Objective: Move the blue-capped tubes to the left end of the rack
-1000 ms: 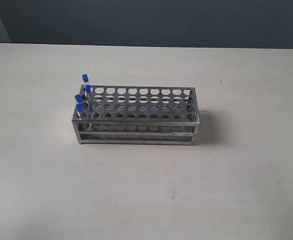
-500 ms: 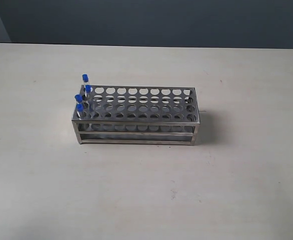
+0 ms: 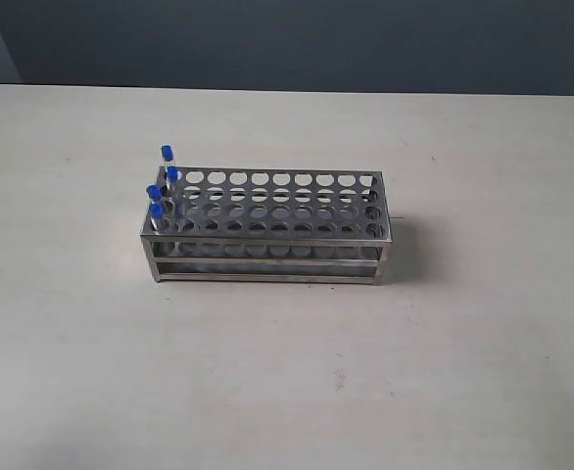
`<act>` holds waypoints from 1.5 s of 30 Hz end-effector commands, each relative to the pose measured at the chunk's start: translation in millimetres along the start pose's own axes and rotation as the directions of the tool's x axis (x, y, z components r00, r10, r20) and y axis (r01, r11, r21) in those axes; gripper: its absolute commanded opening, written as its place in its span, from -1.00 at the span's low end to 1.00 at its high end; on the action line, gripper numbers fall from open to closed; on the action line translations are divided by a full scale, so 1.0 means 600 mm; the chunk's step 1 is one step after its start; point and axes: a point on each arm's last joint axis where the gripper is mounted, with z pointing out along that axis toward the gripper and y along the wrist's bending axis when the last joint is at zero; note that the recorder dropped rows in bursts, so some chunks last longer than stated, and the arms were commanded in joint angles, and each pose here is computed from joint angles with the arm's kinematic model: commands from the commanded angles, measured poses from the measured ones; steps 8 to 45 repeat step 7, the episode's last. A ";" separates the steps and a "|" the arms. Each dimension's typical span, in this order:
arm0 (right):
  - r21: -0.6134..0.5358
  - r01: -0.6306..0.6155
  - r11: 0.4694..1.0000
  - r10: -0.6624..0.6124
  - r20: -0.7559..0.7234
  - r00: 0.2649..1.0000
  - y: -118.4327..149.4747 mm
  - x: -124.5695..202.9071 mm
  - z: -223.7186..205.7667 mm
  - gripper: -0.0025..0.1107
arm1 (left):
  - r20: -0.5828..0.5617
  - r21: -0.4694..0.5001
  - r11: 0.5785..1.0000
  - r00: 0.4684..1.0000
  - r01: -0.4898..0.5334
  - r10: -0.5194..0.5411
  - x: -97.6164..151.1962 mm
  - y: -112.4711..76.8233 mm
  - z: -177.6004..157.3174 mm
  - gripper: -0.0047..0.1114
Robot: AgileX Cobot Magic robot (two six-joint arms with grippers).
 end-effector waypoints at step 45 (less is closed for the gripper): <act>0.002 0.003 1.000 -0.003 0.009 1.000 0.000 0.001 0.000 -0.95 | 0.005 -0.001 1.000 1.000 0.004 -0.004 -0.001 0.000 -0.001 -0.90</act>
